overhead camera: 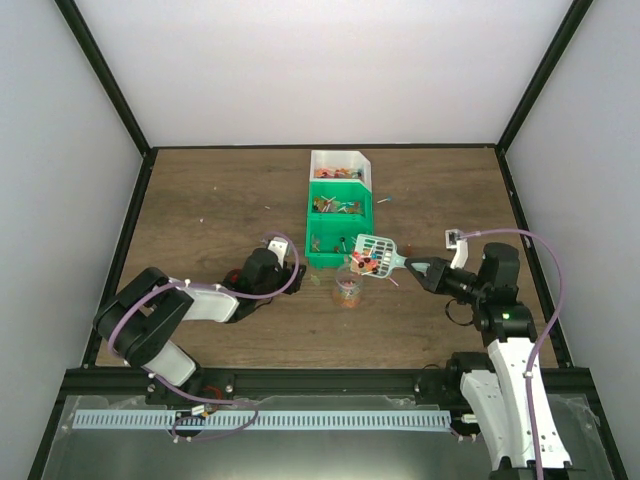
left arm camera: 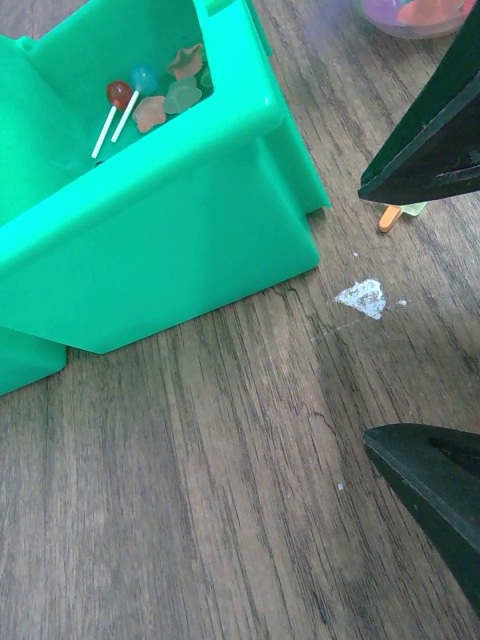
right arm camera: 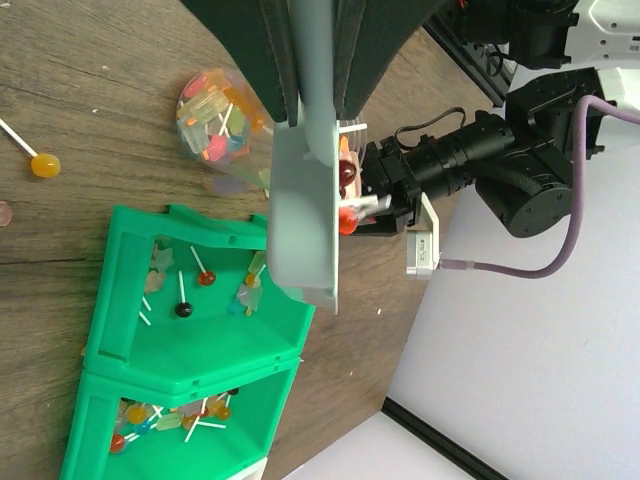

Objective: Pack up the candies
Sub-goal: Place the fake candies in the packing bottle.

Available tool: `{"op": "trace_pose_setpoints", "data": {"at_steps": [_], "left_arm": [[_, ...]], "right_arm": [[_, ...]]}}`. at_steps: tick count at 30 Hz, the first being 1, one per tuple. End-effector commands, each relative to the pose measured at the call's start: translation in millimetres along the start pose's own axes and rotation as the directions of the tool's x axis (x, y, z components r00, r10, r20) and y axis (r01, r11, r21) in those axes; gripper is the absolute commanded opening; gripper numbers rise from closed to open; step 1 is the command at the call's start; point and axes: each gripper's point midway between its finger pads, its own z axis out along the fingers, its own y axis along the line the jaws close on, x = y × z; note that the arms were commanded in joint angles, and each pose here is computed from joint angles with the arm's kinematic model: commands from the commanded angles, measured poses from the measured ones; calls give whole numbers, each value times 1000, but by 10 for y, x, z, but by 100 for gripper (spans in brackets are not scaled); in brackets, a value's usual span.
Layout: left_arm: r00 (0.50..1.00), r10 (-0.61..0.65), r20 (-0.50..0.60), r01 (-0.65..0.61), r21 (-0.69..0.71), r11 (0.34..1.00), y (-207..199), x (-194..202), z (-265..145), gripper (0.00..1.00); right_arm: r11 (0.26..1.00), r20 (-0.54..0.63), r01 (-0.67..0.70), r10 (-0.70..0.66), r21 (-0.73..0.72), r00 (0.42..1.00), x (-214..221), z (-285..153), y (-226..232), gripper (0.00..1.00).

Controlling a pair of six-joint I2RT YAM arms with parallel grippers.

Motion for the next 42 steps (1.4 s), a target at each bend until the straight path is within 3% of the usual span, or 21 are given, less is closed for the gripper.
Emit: {"op": "trace_pose_setpoints", "data": {"at_steps": [1, 42], "left_arm": [[1000, 5, 26, -5, 23, 1000, -67, -84, 21, 62], [1000, -1, 15, 0, 38, 999, -92, -54, 86, 63]], "right_arm": [[998, 33, 66, -65, -10, 997, -117, -71, 163, 1], [991, 21, 108, -110, 77, 994, -181, -101, 172, 1]]}}
